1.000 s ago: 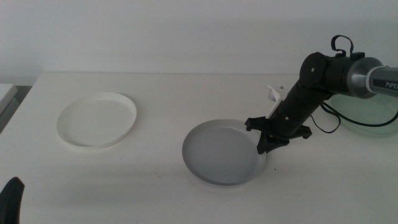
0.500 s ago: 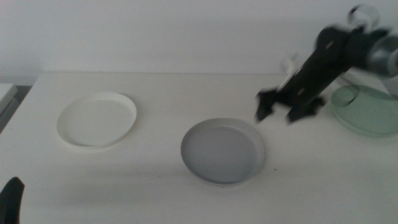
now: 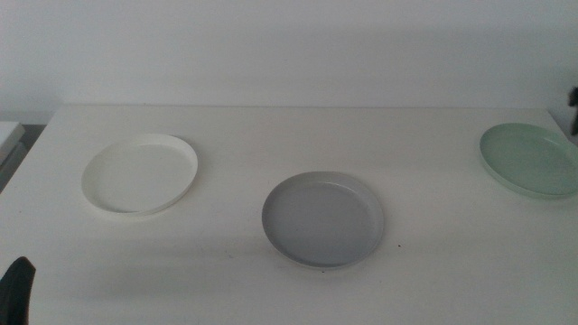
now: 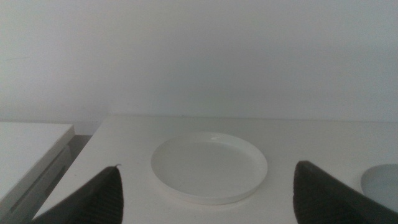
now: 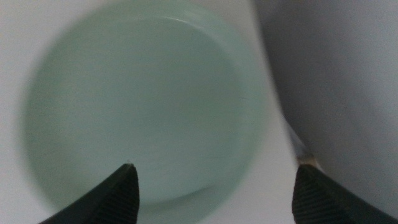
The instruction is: Stack the three bowls on top of each other.
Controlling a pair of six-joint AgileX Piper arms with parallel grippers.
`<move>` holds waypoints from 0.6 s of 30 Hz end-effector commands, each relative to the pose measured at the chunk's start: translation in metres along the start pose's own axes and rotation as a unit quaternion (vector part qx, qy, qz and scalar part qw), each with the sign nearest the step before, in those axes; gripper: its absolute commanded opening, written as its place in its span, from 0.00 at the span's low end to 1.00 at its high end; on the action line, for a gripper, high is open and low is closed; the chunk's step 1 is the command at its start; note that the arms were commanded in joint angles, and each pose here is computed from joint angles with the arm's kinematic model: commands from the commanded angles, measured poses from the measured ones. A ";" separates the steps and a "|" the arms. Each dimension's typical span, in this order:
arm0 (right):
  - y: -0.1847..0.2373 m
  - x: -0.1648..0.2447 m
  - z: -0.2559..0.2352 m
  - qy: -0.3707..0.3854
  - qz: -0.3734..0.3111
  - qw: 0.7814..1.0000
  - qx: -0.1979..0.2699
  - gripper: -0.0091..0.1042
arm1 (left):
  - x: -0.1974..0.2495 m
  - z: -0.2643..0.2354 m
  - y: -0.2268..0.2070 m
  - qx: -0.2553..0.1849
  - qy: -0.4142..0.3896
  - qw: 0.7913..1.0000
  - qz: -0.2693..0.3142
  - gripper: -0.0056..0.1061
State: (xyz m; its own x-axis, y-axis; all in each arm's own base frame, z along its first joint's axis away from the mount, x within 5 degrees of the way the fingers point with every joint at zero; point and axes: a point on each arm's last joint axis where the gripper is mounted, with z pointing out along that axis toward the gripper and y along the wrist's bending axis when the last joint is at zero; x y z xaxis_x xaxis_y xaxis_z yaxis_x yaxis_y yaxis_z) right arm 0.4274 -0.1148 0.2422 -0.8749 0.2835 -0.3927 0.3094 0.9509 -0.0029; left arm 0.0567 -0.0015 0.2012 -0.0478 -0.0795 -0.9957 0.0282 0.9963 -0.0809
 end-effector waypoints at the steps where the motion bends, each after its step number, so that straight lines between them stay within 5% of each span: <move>1: -0.021 -0.001 0.013 0.000 0.024 1.000 0.012 0.62 | -0.002 0.000 0.000 0.000 -0.009 1.000 0.001 0.89; 18: -0.035 0.003 0.091 -0.004 0.054 0.999 0.004 0.50 | -0.002 0.000 0.000 0.000 -0.009 1.000 0.000 0.89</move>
State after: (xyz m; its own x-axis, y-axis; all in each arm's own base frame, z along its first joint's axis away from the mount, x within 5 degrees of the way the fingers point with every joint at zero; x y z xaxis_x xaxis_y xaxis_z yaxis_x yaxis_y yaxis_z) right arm 0.4468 -0.1565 0.1580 -0.8424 0.3821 -0.3799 0.4011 0.9155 0.0313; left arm 0.0567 -0.0015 0.2012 -0.0478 -0.0795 -0.9957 0.0282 0.9963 -0.0809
